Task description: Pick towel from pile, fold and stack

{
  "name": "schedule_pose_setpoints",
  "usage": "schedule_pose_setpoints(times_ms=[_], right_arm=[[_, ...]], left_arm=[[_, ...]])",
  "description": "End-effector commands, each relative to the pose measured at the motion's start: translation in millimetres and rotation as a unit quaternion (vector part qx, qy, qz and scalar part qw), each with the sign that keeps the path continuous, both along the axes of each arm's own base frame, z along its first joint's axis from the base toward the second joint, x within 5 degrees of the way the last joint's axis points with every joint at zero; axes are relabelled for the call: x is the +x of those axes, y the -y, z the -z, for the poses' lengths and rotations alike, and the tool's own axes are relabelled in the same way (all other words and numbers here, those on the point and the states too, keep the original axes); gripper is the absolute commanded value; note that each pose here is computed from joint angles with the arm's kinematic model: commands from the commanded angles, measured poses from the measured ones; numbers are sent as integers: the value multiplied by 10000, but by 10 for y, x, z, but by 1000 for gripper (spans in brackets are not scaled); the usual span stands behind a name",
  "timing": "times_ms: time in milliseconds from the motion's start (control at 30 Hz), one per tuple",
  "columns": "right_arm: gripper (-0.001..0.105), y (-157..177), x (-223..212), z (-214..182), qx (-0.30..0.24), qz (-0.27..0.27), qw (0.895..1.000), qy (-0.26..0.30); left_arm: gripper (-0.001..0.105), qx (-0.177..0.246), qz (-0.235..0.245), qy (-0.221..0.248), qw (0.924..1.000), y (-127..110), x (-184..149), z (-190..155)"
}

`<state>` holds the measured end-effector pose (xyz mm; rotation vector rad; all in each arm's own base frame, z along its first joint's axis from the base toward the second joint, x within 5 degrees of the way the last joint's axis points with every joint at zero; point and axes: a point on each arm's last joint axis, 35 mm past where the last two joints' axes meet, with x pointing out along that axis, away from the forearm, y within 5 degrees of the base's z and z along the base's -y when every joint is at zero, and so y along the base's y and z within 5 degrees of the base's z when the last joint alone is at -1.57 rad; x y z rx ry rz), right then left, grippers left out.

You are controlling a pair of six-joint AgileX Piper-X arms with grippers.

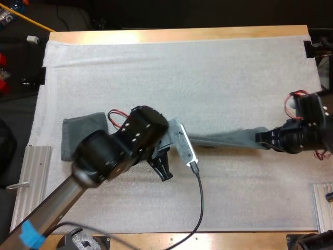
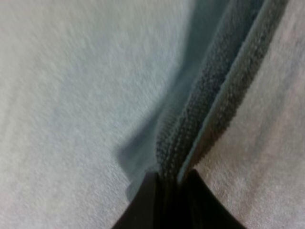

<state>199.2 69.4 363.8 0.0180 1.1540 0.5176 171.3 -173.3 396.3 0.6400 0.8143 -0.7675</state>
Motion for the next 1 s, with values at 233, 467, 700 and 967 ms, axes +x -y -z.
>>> schedule_pose_setpoints(times_ms=[233,467,700,967], right_arm=[[0,-128,-588,-447,359,80,9979,533],[0,-140,-966,-508,448,-47,9986,274],[0,-211,-1032,-468,101,-71,9996,263],[0,-547,-535,-34,-882,106,9948,502]], left_arm=[[0,414,-3,106,9991,-41,-451,-121],[0,279,96,-28,9996,-177,-730,-212],[0,219,56,-50,9997,-138,-699,-118],[0,-71,-206,-481,9986,-33,-218,372]])
